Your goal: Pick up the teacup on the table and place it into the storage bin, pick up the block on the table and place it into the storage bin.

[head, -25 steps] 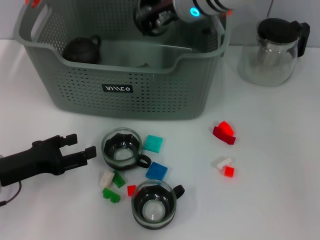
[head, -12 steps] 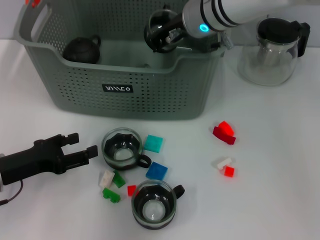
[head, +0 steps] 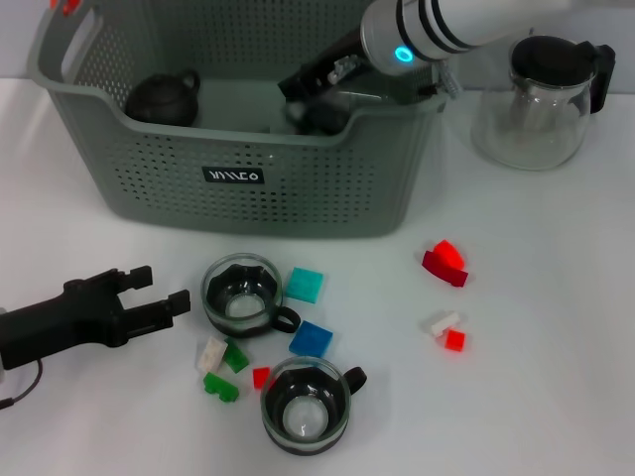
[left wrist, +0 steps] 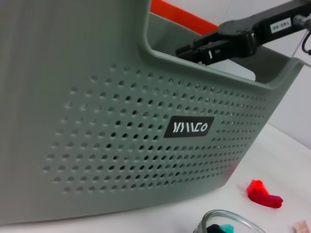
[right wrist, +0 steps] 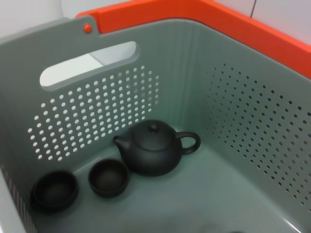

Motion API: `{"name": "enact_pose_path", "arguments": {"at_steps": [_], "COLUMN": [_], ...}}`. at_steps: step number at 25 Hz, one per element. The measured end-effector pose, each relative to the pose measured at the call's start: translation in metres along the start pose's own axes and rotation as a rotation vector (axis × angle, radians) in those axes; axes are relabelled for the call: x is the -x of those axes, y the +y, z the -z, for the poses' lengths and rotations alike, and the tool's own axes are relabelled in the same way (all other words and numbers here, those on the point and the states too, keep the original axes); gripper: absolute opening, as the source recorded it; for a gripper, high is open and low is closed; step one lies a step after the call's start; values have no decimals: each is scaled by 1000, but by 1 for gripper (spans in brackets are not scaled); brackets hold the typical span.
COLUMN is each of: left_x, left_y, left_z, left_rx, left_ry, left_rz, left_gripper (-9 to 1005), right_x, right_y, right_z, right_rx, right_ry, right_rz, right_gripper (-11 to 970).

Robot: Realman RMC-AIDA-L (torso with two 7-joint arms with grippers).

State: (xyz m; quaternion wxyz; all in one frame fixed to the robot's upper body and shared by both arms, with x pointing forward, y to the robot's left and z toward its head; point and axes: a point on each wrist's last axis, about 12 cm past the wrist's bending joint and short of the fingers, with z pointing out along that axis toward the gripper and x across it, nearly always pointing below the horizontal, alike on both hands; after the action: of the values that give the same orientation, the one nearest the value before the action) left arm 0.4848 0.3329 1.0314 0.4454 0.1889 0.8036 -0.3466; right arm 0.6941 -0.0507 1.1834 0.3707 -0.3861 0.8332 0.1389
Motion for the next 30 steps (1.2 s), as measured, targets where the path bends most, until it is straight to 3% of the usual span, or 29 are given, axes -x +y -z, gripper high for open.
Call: {"name": "enact_pose_path", "arguments": {"at_steps": [5,9,13,17,21,25,30], "left_x": [-1,-1,0,3,3,6,32], "left_y": [0,0,1,1,2,4,0], "left_z": [1,1,0,-3,-2,3,11], "left_rx": [6,5,7,6,8,5,-82], "left_ry": [1,0,-3,-1,-1,9,68], "left_rz": [2,2,0,-2,1,9,10], "left_gripper": [844,844,843,843,844,844,844], "right_x": [8,5,-43,-106,-175,-237,-265], "right_y": [-10,-22,-25,-29,-25,-22,-30], "right_z": [18,70,121,149,161,174,181], "right_rx": [13,121,306,385,419,428,411], "right_ry": [-124,-413,-704,-843,-772,-553,-236], "right_rz": [-48,-99,-74,-36,15,10,-63], "right_gripper": [341,429,419,412,412,412,412]}}
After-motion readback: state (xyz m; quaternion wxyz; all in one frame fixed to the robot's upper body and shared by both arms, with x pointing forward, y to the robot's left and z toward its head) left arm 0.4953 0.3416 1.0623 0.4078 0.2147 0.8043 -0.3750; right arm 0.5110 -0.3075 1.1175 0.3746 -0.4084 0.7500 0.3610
